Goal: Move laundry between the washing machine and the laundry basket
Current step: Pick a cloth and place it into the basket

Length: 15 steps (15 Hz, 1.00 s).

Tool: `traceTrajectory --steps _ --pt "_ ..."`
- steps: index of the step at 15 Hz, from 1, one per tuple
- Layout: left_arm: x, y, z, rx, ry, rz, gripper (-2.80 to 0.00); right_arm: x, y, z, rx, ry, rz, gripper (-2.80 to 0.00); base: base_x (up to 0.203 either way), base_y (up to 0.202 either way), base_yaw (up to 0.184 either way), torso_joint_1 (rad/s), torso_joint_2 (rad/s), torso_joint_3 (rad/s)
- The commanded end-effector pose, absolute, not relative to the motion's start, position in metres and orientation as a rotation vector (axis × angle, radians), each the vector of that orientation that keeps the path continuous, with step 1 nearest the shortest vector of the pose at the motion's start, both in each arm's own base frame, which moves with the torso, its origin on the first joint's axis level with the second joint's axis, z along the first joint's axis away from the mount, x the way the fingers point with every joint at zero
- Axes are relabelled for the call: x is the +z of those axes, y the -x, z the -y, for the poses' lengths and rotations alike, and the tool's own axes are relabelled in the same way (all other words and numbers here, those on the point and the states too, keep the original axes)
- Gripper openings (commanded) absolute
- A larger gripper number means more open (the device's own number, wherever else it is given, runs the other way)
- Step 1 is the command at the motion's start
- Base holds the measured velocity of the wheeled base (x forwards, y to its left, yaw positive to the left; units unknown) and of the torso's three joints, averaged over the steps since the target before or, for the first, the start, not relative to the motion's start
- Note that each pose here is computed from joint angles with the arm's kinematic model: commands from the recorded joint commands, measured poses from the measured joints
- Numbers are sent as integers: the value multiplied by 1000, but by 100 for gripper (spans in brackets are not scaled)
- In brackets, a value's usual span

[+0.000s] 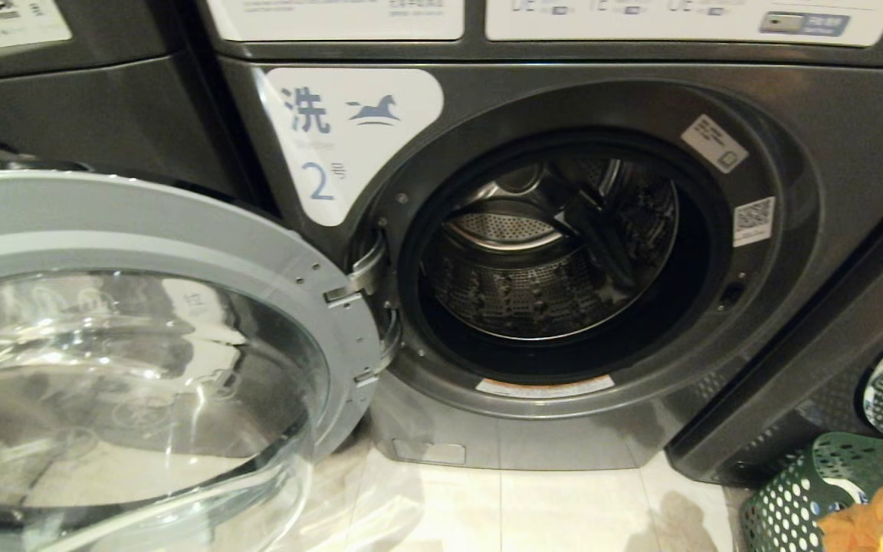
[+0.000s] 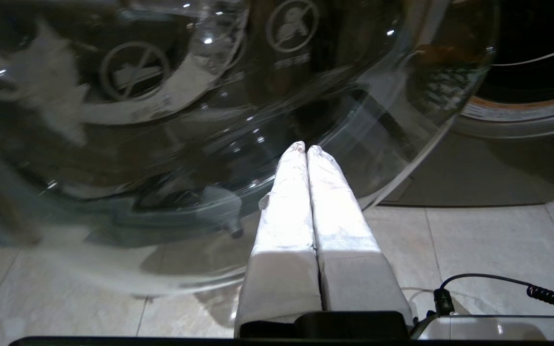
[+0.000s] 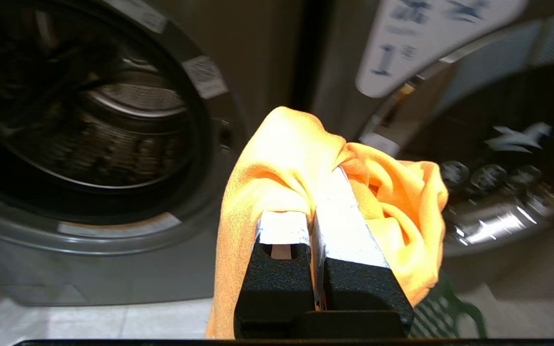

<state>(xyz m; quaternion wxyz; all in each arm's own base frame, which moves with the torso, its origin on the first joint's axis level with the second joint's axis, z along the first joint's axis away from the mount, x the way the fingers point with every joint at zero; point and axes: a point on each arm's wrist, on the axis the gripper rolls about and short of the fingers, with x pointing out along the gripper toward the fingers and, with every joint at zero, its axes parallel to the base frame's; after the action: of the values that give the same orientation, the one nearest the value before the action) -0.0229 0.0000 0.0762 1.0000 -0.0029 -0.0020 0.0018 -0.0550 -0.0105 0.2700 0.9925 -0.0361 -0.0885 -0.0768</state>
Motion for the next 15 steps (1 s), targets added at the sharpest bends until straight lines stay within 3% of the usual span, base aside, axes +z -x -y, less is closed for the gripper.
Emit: traceTrajectory --steps 1,7,15 --pt "76 23 0 5 6 5 -280 269 50 9 -167 78 153 -280 -1 8 -171 2 2 7" --pt "76 23 0 5 6 5 -280 267 31 7 -226 65 73 -280 0 6 -158 3 0 5" --pt "76 23 0 5 6 5 -280 320 -54 14 -542 -58 -115 -280 0 0 -8 0 0 0"
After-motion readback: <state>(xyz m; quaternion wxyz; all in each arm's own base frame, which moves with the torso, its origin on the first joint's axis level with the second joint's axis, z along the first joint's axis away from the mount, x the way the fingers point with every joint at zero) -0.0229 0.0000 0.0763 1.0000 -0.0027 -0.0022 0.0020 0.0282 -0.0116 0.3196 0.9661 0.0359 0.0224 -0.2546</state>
